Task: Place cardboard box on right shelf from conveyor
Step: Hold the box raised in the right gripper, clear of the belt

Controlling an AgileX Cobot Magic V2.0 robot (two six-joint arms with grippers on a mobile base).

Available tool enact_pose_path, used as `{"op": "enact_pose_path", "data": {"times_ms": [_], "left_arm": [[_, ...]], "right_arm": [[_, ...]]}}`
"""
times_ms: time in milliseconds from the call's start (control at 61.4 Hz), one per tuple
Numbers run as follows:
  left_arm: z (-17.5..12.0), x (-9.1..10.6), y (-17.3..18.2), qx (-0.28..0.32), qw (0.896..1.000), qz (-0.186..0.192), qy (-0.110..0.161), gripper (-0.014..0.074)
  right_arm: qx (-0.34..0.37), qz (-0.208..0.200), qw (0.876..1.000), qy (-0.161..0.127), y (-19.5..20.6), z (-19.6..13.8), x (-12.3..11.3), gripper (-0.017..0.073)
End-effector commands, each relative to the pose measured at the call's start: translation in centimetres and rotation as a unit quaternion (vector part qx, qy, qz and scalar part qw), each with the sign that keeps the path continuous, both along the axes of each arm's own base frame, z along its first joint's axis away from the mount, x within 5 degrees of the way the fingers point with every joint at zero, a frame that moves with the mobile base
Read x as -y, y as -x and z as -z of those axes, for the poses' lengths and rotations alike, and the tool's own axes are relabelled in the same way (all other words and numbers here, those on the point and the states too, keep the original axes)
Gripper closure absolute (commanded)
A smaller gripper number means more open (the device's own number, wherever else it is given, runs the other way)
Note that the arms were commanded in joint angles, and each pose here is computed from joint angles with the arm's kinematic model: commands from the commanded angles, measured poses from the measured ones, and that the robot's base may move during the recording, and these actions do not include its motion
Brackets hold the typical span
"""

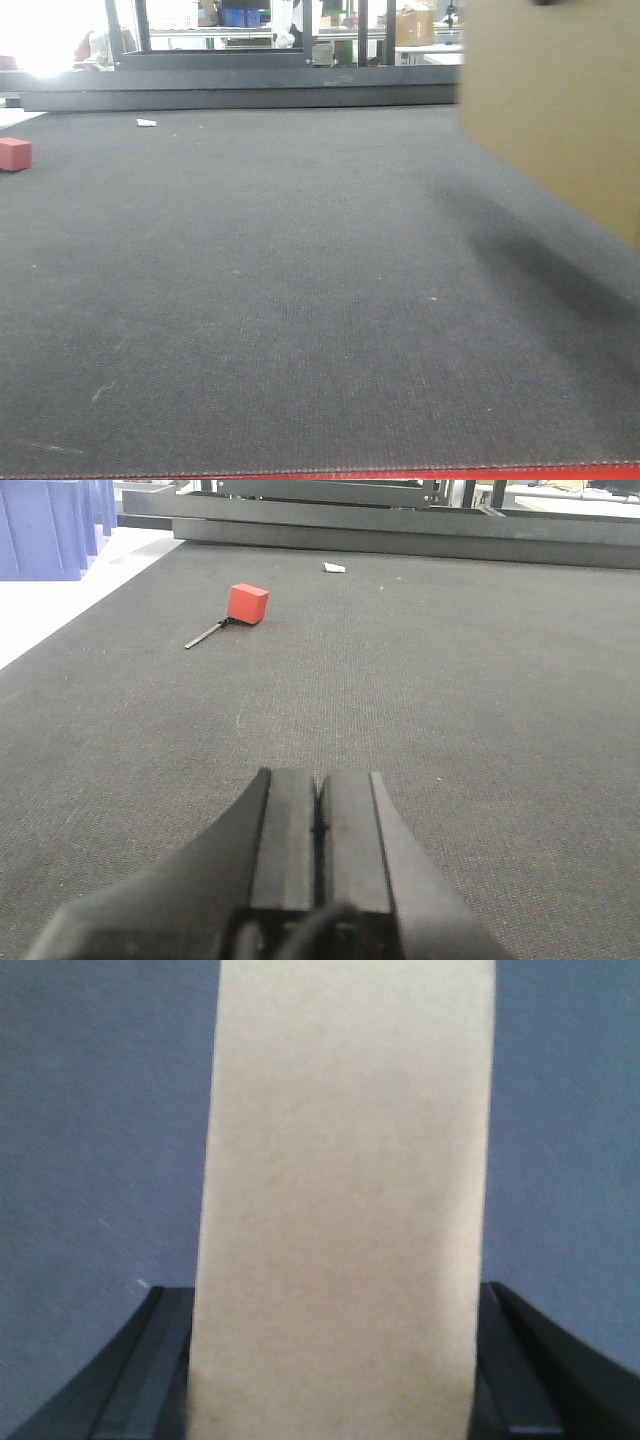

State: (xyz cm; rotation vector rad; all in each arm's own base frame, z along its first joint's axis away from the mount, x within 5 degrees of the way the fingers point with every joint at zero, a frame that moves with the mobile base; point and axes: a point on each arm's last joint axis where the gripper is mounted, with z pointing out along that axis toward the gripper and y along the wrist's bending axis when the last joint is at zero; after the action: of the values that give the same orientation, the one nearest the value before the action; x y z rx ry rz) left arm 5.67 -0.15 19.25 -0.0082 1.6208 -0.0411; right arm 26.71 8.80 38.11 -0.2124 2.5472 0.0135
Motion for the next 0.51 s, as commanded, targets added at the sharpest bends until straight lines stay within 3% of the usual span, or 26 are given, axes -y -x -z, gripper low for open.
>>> {"op": "enact_pose_path", "data": {"times_ms": [0,130,261,489], "left_arm": [[-0.5,-0.1,0.1,0.046,0.999,-0.004,0.004,0.0710],[-0.5,-0.1,0.1,0.046,0.999,-0.004,0.004,0.0710],[-0.5,-0.1,0.1,0.046,0.999,-0.004,0.004,0.0710],[-0.5,-0.1,0.1,0.046,0.999,-0.004,0.004,0.0710]], "right_arm": [[0.072,0.010,0.997,-0.020,2.6,-1.3,2.2,0.0319],[0.107,0.028,0.994,-0.025,6.3,-0.2,4.6,0.0319],[0.148,0.013,0.989,-0.023,10.0,0.7,5.7,0.0319],[0.255,0.004,0.966,-0.044,17.2,-0.1,7.5,0.0319]]}}
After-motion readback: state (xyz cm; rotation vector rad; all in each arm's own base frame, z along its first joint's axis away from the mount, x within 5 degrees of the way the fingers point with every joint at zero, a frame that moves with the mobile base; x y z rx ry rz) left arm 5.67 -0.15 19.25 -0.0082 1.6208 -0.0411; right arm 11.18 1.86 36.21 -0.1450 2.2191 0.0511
